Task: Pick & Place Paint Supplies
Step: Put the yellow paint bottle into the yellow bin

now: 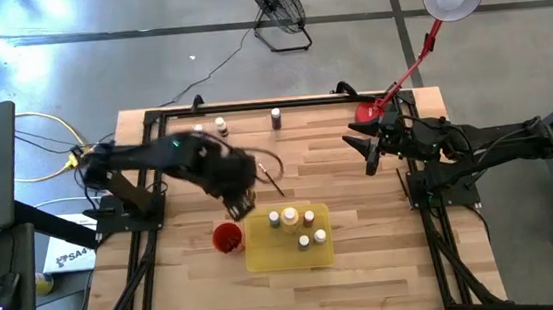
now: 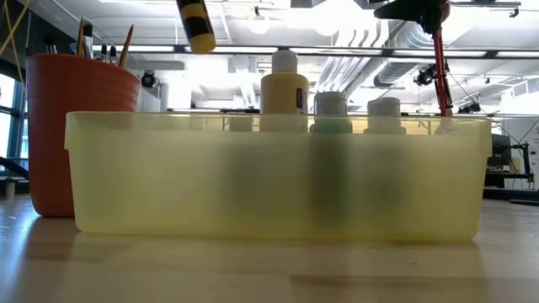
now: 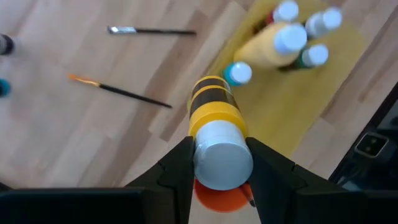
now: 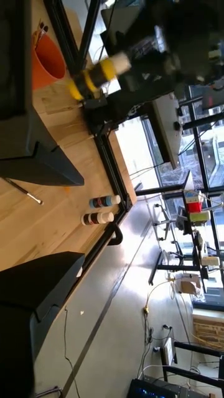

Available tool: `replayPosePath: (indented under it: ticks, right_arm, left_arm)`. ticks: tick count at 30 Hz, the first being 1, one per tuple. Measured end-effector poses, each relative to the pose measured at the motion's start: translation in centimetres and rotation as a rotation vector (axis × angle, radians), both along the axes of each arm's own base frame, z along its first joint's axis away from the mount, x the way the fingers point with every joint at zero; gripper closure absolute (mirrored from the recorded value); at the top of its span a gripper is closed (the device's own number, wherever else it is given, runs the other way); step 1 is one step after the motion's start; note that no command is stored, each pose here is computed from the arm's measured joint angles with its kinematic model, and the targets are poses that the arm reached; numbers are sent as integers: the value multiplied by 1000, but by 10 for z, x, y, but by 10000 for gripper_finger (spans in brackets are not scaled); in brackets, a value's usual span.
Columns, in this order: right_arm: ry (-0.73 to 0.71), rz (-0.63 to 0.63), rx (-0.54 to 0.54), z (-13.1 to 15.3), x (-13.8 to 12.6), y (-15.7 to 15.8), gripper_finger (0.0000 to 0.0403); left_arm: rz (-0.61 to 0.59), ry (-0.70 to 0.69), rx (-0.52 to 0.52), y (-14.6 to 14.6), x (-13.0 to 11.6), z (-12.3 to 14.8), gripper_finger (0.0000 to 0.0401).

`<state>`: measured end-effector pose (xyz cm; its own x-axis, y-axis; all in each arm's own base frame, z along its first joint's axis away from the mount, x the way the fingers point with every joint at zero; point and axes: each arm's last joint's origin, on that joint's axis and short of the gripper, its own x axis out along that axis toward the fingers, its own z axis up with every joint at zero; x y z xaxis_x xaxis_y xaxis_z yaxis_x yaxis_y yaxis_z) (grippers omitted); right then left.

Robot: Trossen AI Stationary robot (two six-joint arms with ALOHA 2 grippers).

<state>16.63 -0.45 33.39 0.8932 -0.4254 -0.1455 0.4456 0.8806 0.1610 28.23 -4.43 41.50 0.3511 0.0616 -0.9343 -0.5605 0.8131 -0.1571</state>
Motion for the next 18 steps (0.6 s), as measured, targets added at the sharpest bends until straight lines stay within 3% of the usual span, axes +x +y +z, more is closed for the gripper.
replayPosePath:
  ticks: [9, 18]
  right_arm:
    - [10, 1, -4, -1, 0, 0, 229]
    - [61, 0, -7, -5, -1, 0, 229]
  left_arm:
    - [-80, 124, 32, -37, 31, -37, 281]
    - [-153, 227, 94, -39, 58, -69, 281]
